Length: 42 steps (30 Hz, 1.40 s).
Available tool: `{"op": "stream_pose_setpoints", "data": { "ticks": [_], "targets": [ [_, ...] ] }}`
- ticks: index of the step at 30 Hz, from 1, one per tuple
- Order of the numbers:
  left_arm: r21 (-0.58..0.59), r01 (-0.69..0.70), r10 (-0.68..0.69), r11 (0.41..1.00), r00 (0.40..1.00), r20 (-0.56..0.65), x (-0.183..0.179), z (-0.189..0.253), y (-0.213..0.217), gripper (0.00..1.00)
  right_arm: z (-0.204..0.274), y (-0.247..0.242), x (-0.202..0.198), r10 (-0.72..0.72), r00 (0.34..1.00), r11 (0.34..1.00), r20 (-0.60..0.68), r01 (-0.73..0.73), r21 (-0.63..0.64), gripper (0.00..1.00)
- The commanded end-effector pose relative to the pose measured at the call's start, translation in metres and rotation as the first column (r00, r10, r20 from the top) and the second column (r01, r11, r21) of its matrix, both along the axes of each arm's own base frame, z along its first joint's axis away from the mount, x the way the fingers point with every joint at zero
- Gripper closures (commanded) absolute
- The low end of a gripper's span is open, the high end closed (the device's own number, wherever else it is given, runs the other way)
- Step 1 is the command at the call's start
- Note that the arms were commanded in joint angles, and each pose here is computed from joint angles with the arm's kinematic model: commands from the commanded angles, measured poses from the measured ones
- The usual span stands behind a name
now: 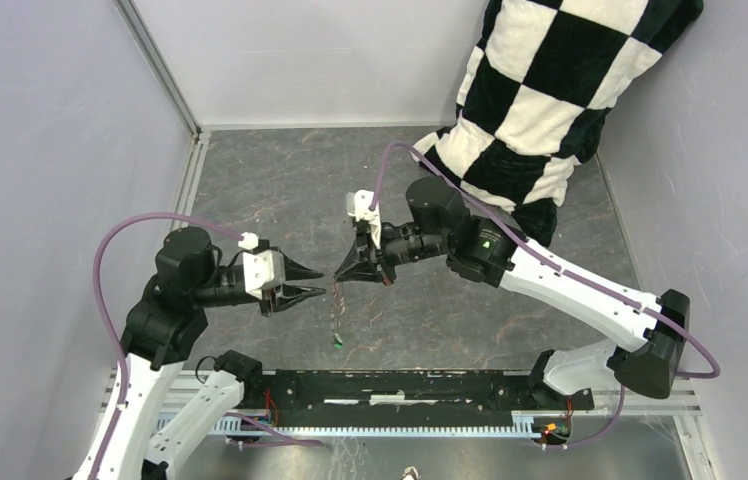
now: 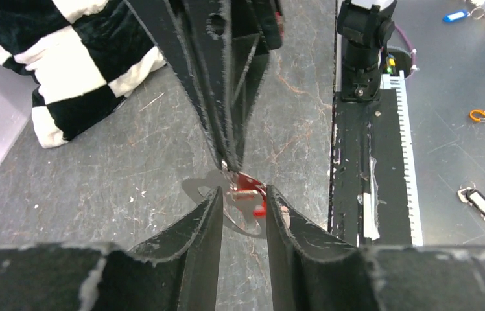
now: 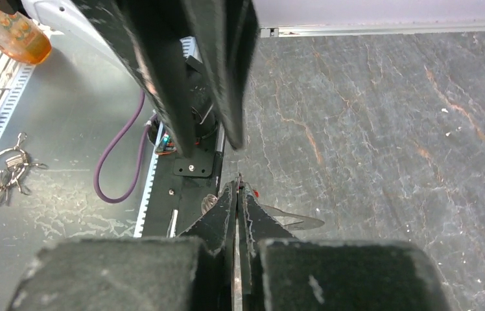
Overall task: Put the keys on the keyring
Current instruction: Adjust the key on the keyring.
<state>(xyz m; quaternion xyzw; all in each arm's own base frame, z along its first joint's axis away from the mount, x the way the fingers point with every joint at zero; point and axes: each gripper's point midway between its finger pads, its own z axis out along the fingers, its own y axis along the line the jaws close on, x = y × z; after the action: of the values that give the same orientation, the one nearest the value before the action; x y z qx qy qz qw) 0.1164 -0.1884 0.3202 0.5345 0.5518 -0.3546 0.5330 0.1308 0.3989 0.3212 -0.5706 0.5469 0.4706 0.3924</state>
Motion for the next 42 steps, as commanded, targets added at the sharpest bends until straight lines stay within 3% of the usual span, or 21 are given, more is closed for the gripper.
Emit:
{"op": "stream_pose_setpoints", "data": {
  "ticks": [1, 4, 9, 13, 17, 33, 42],
  "targets": [
    [0.039, 0.041, -0.045, 0.998, 0.995, 0.094, -0.009, 0.004, 0.004, 0.63, 0.044, -0.006, -0.005, 0.039, 0.999, 0.982, -0.021, -0.034, 0.187, 1.0],
    [0.05, 0.032, -0.038, 0.998, 0.993, 0.116, -0.007, 0.0, 0.006, 0.63, 0.044, -0.005, -0.009, 0.064, 0.997, 0.977, -0.045, -0.054, 0.207, 1.0],
    [0.027, 0.038, -0.041, 0.999, 0.99, 0.133, -0.003, 0.002, 0.002, 0.53, 0.048, -0.005, -0.013, 0.086, 0.995, 0.968, -0.058, -0.07, 0.239, 1.0],
    [0.013, -0.047, 0.043, 0.999, 0.981, 0.191, 0.015, 0.006, 0.005, 0.52, 0.051, -0.005, -0.016, 0.102, 0.993, 0.965, -0.062, -0.084, 0.249, 1.0],
    [0.013, -0.067, 0.061, 0.998, 0.964, 0.26, 0.017, 0.011, 0.009, 0.55, 0.051, -0.005, -0.018, 0.111, 0.992, 0.965, -0.066, -0.092, 0.247, 1.0],
    [-0.007, 0.092, -0.089, 0.996, 0.981, 0.172, -0.012, 0.013, -0.002, 0.67, 0.052, -0.004, -0.018, 0.114, 0.99, 0.965, -0.084, -0.09, 0.248, 1.0],
    [-0.047, 0.031, -0.024, 0.998, 0.99, 0.141, -0.001, 0.019, -0.003, 0.8, 0.051, -0.004, -0.019, 0.117, 0.989, 0.964, -0.093, -0.091, 0.252, 1.0]
  ]
}}
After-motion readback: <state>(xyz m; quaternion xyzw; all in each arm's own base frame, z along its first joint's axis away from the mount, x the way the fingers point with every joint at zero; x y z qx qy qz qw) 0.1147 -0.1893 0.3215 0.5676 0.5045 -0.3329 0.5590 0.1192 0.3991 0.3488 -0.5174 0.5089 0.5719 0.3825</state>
